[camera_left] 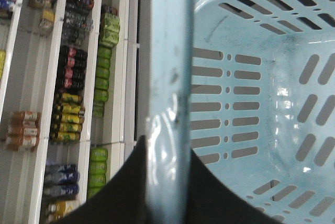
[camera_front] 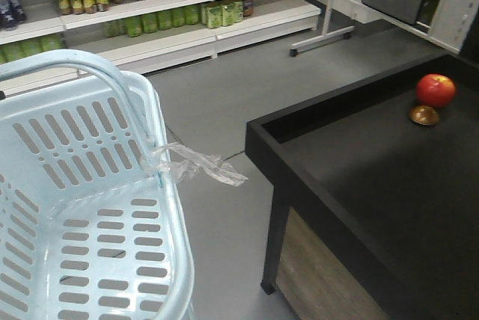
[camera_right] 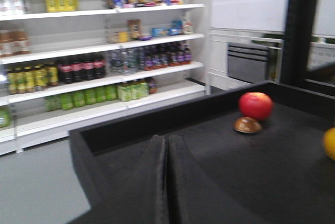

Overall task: Pick three apples into basket with both arms
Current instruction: 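Turn the base toward the table with the red apples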

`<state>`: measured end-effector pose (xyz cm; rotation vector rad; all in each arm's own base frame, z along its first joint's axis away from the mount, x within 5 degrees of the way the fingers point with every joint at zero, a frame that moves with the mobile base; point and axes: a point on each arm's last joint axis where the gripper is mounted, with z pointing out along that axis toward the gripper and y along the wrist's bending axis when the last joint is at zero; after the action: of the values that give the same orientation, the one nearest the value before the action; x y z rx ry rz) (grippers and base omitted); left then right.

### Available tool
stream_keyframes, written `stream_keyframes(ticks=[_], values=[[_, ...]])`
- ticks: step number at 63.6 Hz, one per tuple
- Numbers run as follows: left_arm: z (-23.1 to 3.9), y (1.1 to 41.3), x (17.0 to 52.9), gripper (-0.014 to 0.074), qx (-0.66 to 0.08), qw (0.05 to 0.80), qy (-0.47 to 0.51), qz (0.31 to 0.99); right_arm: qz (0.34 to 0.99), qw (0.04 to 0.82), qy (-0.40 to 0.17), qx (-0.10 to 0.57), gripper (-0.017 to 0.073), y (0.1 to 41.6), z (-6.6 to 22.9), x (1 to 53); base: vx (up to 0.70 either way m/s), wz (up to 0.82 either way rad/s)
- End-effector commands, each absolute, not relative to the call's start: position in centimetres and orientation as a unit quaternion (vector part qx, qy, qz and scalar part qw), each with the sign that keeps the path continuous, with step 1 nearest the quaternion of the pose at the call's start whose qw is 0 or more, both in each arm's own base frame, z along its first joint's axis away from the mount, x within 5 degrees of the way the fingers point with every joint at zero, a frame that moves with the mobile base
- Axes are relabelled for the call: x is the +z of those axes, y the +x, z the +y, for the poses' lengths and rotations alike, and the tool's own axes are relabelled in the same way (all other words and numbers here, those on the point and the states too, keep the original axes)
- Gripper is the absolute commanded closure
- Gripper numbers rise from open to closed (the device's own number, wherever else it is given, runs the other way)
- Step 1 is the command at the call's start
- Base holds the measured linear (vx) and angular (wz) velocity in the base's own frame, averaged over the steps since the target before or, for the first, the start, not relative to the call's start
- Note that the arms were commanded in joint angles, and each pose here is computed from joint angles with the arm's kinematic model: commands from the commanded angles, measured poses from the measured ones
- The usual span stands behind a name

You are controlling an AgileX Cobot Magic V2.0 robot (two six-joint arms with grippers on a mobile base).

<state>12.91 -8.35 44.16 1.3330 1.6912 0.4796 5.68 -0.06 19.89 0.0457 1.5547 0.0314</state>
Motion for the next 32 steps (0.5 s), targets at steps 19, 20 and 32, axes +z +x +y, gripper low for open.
stream_keyframes(ticks=[19, 20, 32], values=[[-8.28, 12.87, 45.76, 0.0600, 0.196, 0.499, 0.523, 0.663, 0.680, 0.733, 0.016, 0.012, 0.0568, 5.76, -0.05, 20.18, 0.00, -0.55], [-8.28, 12.87, 45.76, 0.0600, 0.196, 0.499, 0.523, 0.663, 0.680, 0.733, 0.016, 0.012, 0.0568, 5.76, -0.05, 20.18, -0.01, -0.55], [-8.24, 12.84, 45.78, 0.0600, 0.196, 0.499, 0.523, 0.663, 0.680, 0.733, 0.016, 0.012, 0.0568, 5.76, -0.05, 20.18, -0.02, -0.51]])
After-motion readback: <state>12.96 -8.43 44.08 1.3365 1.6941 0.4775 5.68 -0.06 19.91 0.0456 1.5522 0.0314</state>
